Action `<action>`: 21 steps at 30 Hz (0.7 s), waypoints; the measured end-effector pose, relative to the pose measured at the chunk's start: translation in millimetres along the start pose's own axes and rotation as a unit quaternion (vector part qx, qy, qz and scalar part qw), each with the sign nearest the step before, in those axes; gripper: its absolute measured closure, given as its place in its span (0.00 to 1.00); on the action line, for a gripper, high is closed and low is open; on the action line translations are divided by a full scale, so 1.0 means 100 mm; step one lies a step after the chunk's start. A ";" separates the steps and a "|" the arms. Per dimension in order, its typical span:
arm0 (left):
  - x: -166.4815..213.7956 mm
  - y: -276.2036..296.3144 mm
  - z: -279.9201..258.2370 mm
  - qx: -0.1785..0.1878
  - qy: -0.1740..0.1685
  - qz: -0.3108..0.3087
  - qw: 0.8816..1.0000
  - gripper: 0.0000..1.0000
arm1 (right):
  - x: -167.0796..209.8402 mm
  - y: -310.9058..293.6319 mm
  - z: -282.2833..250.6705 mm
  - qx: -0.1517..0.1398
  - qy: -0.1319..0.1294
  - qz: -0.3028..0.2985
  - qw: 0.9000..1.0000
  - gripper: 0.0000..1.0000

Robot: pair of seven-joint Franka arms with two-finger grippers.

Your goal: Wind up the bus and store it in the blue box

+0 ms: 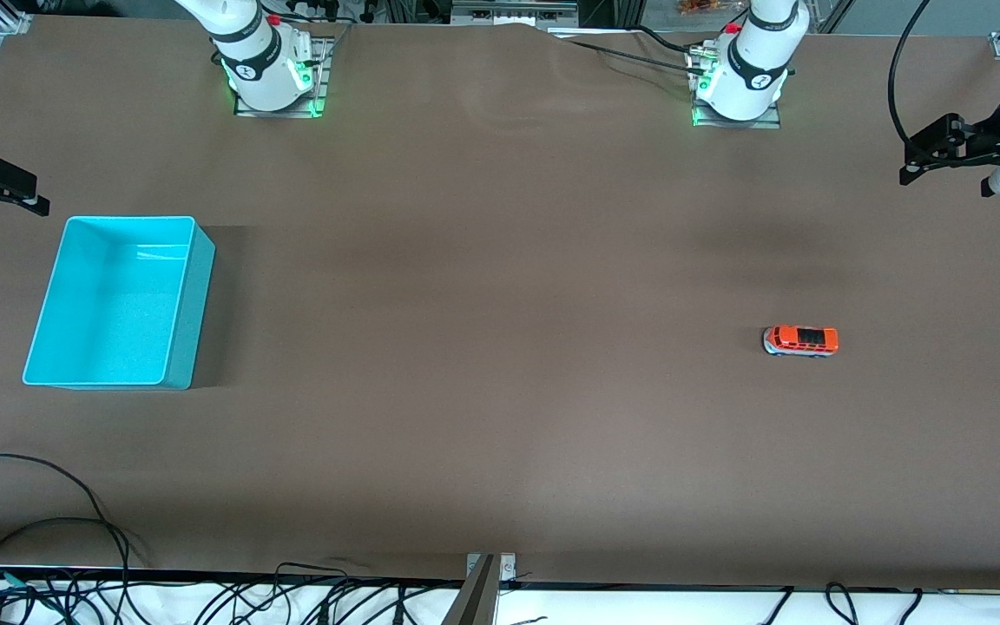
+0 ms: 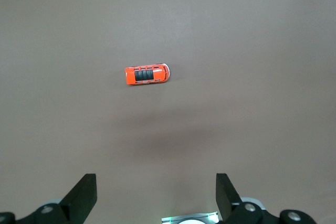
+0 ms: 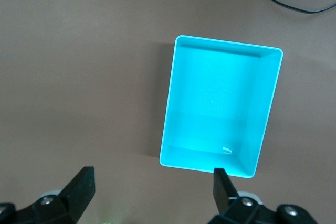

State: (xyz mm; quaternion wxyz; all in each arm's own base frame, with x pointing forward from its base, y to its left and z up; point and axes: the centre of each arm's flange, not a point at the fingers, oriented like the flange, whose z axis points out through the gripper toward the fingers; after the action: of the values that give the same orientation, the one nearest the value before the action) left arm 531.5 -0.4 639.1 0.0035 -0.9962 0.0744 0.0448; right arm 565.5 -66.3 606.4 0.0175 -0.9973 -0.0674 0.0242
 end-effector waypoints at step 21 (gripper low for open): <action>0.22 -0.13 0.37 0.011 -0.036 -0.006 0.999 0.00 | 0.00 0.00 0.00 0.000 0.000 0.000 1.000 0.00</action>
State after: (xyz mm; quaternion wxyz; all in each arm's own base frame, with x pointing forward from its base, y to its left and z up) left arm 551.6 10.1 600.5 0.0176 -0.9943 0.0688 0.0798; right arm 565.6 -66.3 606.4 0.0175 -0.9973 -0.0674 0.0242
